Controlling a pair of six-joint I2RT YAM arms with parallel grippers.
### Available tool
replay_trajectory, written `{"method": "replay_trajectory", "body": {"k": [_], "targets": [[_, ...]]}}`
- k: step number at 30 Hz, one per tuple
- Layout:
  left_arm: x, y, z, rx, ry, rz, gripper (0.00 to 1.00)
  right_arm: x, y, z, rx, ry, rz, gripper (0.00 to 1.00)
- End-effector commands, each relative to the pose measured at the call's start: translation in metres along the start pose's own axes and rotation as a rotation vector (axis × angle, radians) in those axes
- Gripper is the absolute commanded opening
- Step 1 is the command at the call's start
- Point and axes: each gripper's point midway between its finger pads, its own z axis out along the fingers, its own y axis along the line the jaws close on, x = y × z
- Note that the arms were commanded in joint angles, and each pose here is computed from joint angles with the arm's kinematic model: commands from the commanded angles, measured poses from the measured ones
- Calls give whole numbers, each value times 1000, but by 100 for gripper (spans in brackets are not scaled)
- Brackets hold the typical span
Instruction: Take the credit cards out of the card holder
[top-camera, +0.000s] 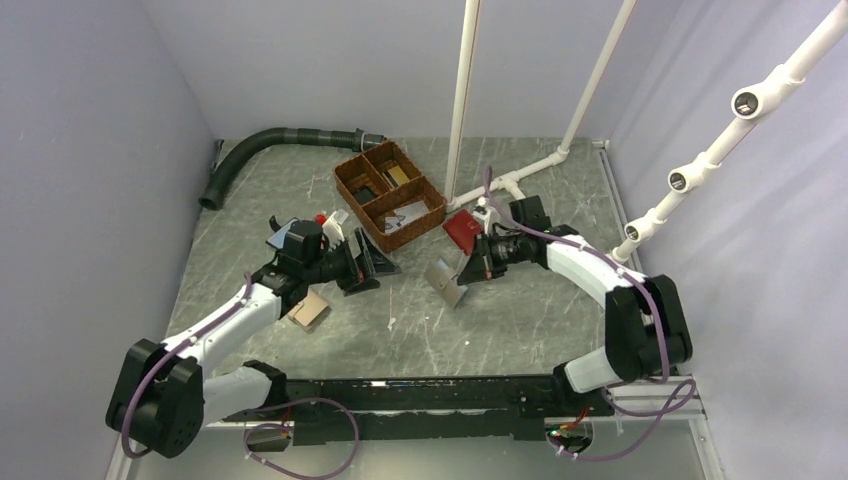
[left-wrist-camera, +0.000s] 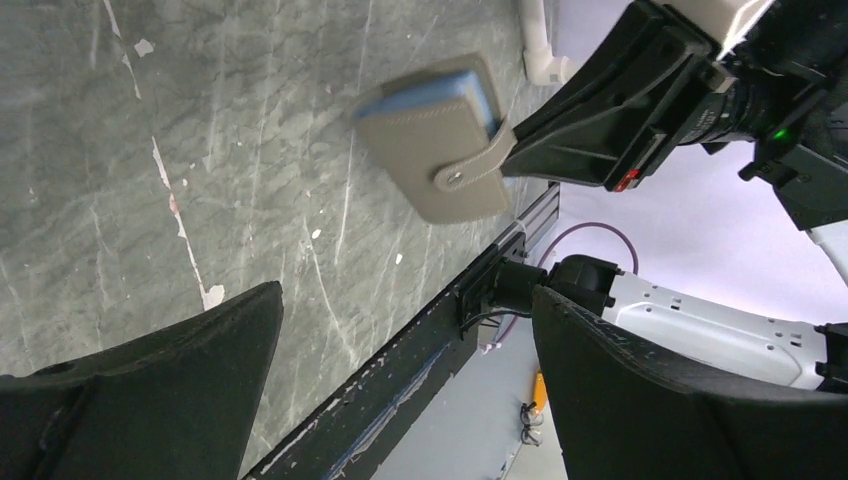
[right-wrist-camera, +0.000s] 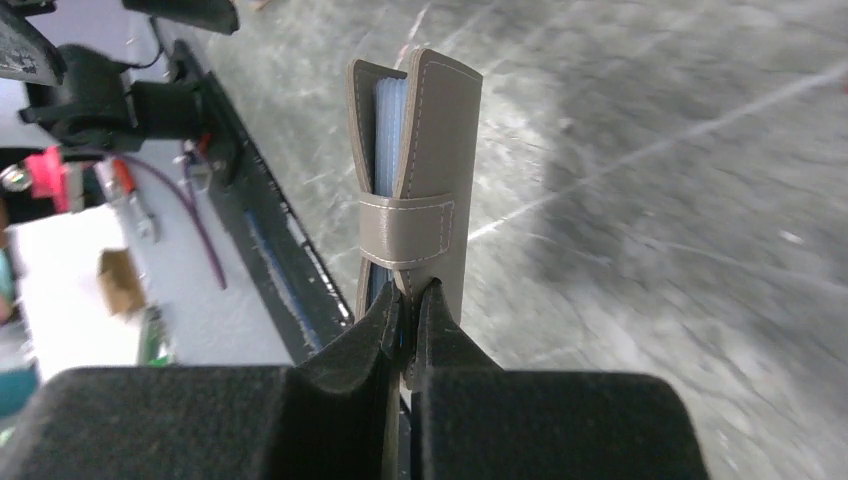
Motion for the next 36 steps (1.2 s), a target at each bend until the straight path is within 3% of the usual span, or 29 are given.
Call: {"method": "replay_trajectory", "body": {"k": [1, 5, 8, 10, 13, 16, 24, 27, 36], "targets": [[-2, -2, -1, -2, -40, 1, 99, 11, 25, 23, -207, 76, 22, 0], [9, 14, -1, -68, -21, -54, 97, 24, -8, 37, -73, 158, 50, 0], [16, 21, -1, -94, -16, -78, 96, 19, -37, 36, 87, 159, 34, 7], [18, 23, -1, -102, -16, -81, 96, 10, -56, 29, 213, 136, 0, 20], [20, 25, 0, -122, -10, -76, 96, -9, -71, 11, 340, 86, -51, 49], [22, 26, 2, -133, 4, -62, 96, -24, -67, -2, 362, 58, -155, 63], [19, 21, 17, -114, 31, -50, 93, 4, 24, -4, -79, 154, -694, 66], [17, 23, 24, -110, 34, -75, 89, 8, 19, 9, -18, 187, -780, 68], [16, 26, 45, -116, 36, -156, 80, -5, -12, 47, 267, 258, -693, 66]]}}
